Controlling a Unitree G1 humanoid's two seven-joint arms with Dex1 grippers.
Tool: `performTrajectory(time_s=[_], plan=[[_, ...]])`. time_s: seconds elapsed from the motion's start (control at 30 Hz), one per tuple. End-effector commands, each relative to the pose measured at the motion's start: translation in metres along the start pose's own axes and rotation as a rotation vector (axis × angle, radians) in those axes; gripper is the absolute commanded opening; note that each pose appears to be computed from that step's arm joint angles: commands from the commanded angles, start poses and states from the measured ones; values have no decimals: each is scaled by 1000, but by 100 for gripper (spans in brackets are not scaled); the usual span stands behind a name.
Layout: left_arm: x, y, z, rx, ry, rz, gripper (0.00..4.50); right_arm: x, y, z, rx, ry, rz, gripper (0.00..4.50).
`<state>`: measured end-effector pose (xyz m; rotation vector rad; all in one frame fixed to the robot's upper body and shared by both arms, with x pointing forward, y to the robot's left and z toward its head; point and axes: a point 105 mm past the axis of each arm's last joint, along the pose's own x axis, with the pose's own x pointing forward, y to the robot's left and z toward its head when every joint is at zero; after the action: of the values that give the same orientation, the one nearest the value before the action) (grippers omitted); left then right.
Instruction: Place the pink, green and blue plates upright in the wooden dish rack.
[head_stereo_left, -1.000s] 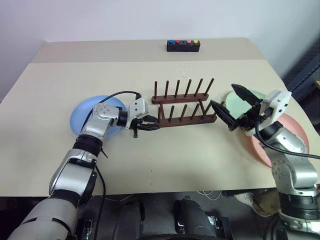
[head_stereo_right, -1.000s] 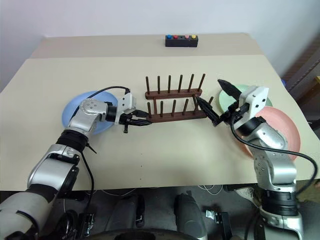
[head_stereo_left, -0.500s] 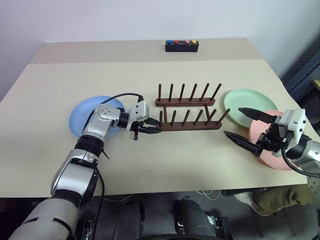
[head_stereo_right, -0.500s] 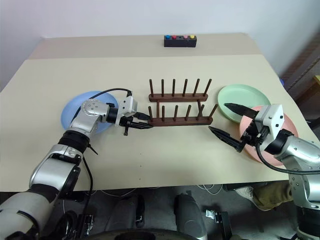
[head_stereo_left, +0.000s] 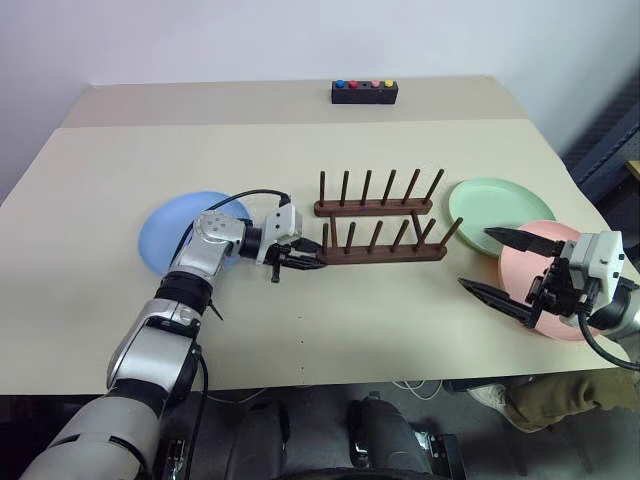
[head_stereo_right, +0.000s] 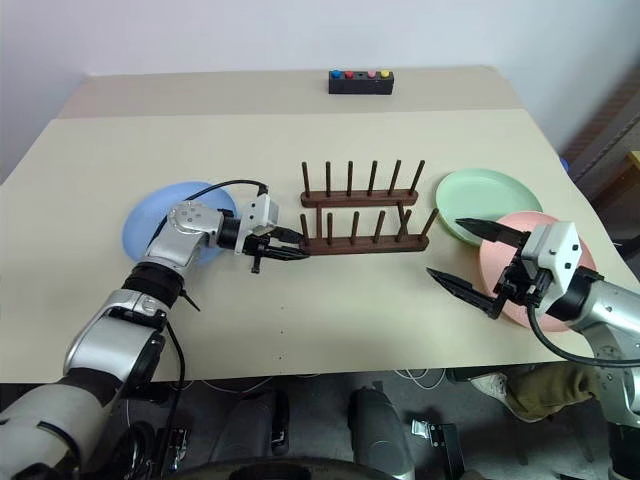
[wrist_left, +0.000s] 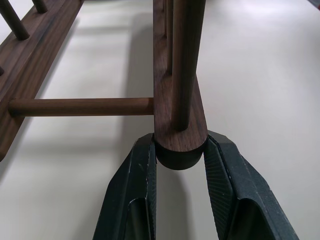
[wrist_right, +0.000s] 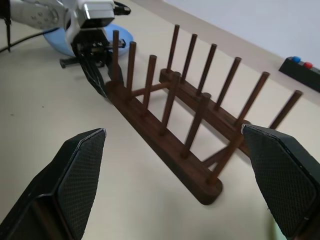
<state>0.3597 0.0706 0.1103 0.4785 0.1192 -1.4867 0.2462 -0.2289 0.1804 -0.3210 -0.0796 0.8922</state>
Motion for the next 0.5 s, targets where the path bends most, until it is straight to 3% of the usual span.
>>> performTrajectory(time_s=[0.03,0.5], plan=[[-1,6,14,31,-52,24,79,-3,-2,15,-39,-34,-9,450],[6,2,0,-11,-25,52,79,2,-5,13,-48,-37,-29,450]])
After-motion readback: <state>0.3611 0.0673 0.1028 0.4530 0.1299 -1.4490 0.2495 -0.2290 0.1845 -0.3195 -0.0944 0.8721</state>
